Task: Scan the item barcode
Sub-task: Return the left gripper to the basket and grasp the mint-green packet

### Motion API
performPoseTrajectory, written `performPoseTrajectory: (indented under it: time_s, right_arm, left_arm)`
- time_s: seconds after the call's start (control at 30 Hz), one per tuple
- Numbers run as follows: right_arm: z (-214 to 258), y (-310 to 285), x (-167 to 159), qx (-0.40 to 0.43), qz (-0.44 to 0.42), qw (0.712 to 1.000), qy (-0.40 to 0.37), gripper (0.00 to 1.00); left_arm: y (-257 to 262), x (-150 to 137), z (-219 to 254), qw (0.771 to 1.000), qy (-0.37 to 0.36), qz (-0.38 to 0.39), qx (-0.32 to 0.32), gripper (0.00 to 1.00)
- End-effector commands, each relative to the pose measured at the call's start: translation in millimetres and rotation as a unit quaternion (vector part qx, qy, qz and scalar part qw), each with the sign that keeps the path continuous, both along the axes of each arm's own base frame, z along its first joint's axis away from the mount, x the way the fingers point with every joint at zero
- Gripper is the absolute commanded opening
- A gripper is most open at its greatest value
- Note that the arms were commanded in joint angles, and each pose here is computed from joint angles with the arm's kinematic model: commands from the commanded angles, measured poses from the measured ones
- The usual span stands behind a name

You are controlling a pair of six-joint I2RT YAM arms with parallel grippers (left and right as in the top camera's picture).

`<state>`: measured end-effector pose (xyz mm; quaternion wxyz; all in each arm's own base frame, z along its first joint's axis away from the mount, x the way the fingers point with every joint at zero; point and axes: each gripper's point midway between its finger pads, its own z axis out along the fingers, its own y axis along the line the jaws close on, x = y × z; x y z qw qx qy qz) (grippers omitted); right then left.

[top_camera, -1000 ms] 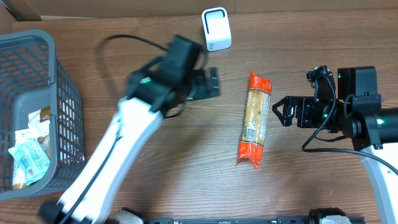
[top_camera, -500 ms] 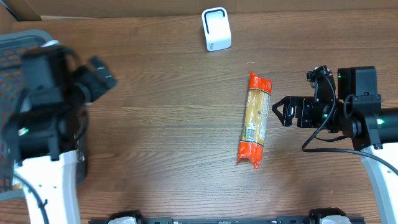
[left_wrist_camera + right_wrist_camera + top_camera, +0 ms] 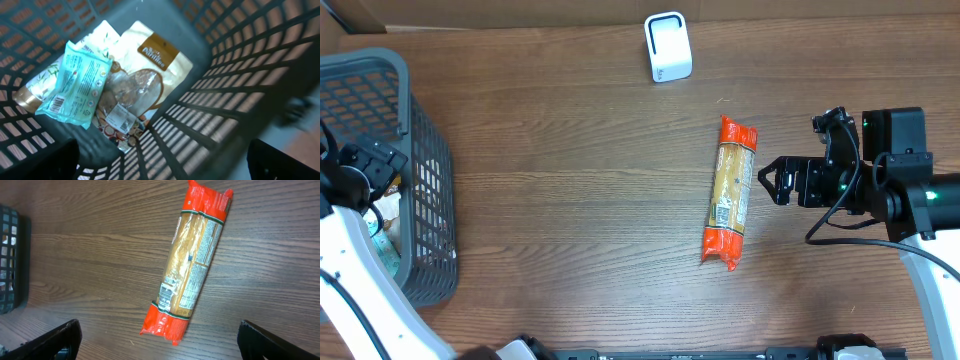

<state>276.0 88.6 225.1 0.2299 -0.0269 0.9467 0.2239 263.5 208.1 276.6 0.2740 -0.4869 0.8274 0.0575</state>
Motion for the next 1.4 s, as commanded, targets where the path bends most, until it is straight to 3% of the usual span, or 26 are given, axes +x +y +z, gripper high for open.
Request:
performPoseTrajectory:
  time_s: [0.0,0.4,0.77,0.97,1.17,1.37]
  right_arm:
    - [8,-1,3,-0.002,-0.001,1.0,-0.014,1.0]
    - [6,-3,4,-0.01,-0.005,1.0,-0.014,1.0]
    - [6,-3,4,-0.01,-0.005,1.0,-0.014,1.0]
    - [6,-3,4,-0.01,-0.005,1.0,-0.014,1.0]
    - [6,-3,4,-0.01,-0.005,1.0,-0.013,1.0]
    - [6,-3,3,-0.01,-0.005,1.0,-0.013,1.0]
  left_arm:
    - [10,6,-36,0.998,0.043,-0.016,-0.039,0.97]
    - [33,5,-104,0.99,0.108,-0.002,-0.093,0.95]
    - [56,-31,-161,0.98,0.123,0.084,-0.133,0.93]
    - [82,-61,-166,0.972,0.157,0.151,-0.088,0.93]
    - [104,-66,-165,0.97,0.165,0.178,-0.032,0.93]
    - [113,-59,-181,0.977,0.174,0.121,-0.001,0.94]
